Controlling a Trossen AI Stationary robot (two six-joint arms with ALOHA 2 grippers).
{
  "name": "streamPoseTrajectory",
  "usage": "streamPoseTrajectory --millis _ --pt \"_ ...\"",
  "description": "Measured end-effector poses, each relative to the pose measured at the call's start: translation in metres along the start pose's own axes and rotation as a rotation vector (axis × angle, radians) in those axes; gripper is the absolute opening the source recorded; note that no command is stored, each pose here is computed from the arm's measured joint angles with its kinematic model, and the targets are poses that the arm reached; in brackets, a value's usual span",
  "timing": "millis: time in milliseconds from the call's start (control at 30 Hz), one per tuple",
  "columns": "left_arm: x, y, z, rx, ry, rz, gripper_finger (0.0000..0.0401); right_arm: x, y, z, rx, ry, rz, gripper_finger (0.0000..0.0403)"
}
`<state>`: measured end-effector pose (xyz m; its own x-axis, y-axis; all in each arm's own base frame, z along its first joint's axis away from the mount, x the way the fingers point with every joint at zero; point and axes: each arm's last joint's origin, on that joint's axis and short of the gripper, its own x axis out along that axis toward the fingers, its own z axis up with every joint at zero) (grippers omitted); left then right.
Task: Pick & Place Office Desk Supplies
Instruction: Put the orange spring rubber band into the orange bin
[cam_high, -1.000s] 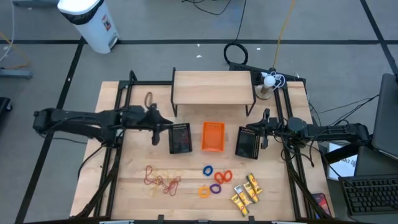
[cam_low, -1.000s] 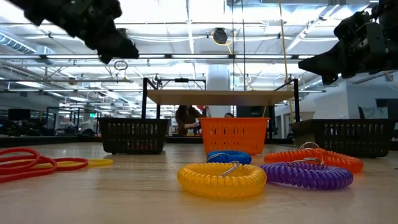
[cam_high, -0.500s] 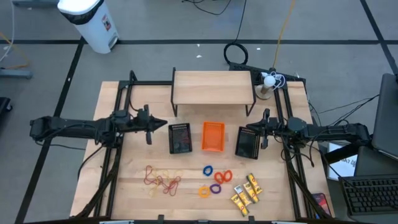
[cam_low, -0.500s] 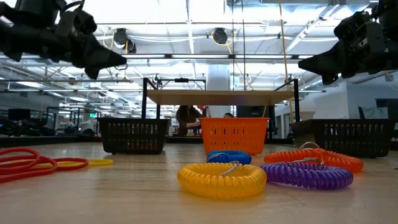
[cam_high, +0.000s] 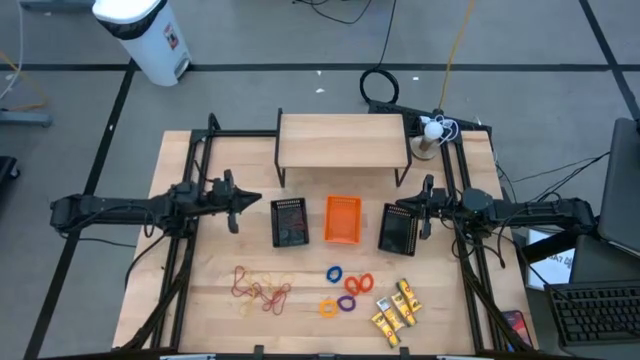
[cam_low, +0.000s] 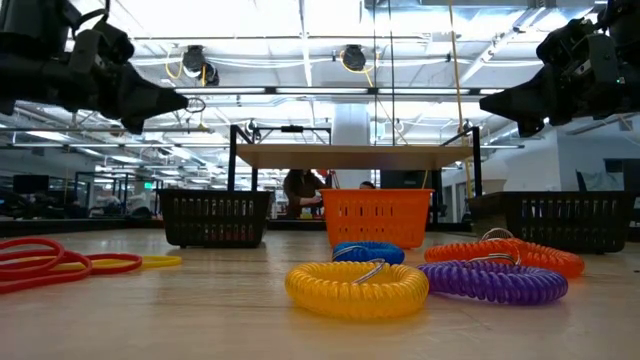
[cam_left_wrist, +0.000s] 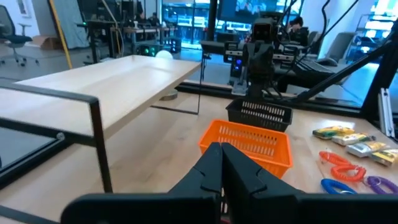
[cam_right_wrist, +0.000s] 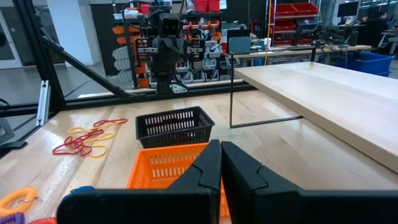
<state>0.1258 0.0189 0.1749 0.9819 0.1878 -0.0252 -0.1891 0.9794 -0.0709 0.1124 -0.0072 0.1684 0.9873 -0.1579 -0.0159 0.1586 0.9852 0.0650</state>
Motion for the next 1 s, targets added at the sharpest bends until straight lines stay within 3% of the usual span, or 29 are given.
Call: streamPoseTrajectory --millis 433,667,867,1000 --pt "-0.005 0.002 -0.011 0.009 0.037 0.03 0.0008 0.0 0.0 -0.001 0.059 0.007 -0.001 0.0004" --pt "-0.005 0.003 -0.013 -0.052 0.05 0.06 0.0007 0.003 0.001 0.001 0.093 -0.001 0.02 0.0004" --pt "-0.005 0.003 -0.014 -0.037 0.061 0.06 0.0018 0.01 0.004 -0.006 0.09 0.143 0.07 0.0001" --pt "-0.005 0.003 -0.014 -0.077 0.059 0.06 0.0019 0.022 0.011 0.012 0.065 0.228 0.093 0.0001"
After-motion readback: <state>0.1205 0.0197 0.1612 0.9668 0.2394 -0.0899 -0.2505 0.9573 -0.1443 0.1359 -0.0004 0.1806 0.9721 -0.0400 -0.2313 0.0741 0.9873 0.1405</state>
